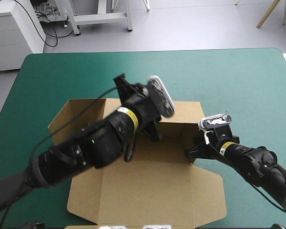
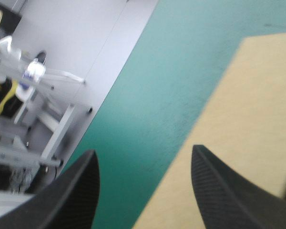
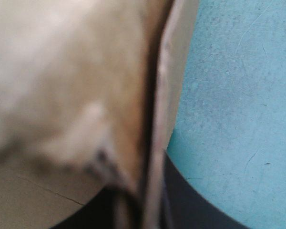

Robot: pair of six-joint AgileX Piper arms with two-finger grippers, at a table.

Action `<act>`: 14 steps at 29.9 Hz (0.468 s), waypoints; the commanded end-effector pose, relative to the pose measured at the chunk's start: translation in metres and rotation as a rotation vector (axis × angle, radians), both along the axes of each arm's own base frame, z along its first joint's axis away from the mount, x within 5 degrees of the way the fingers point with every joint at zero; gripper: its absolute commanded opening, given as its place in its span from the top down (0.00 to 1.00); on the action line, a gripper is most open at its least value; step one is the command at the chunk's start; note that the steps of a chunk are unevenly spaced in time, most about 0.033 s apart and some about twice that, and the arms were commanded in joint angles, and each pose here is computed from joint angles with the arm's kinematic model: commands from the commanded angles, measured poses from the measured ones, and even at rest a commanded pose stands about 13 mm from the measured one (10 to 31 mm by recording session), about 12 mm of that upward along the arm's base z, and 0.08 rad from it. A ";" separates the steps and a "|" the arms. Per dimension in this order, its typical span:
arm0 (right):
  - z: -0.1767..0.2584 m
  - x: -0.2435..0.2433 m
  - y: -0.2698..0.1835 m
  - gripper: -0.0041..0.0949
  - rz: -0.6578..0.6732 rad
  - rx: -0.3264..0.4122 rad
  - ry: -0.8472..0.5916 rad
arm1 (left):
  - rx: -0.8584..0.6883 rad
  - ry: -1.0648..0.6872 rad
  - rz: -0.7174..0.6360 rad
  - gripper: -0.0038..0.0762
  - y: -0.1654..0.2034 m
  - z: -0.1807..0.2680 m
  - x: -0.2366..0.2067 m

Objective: Fold the box

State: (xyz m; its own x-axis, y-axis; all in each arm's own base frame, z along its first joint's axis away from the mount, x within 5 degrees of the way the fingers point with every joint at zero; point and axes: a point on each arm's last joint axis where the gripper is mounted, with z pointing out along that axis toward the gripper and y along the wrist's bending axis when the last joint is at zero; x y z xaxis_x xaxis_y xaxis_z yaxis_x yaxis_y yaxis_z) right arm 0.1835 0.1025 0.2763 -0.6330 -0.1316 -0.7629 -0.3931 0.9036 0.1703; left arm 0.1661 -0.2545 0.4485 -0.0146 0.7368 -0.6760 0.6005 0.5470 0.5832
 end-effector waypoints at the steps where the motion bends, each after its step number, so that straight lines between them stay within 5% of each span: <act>1: 0.015 0.001 0.001 0.98 -0.003 0.044 -0.060 | -0.105 -0.031 0.194 0.44 0.053 0.038 0.032; 8: 0.015 0.001 0.001 0.98 -0.002 0.040 -0.056 | -0.210 0.157 0.608 0.48 0.161 0.031 0.095; 14: 0.023 0.003 -0.001 0.98 -0.012 -0.003 -0.074 | -0.376 0.307 0.792 0.50 0.235 0.022 0.110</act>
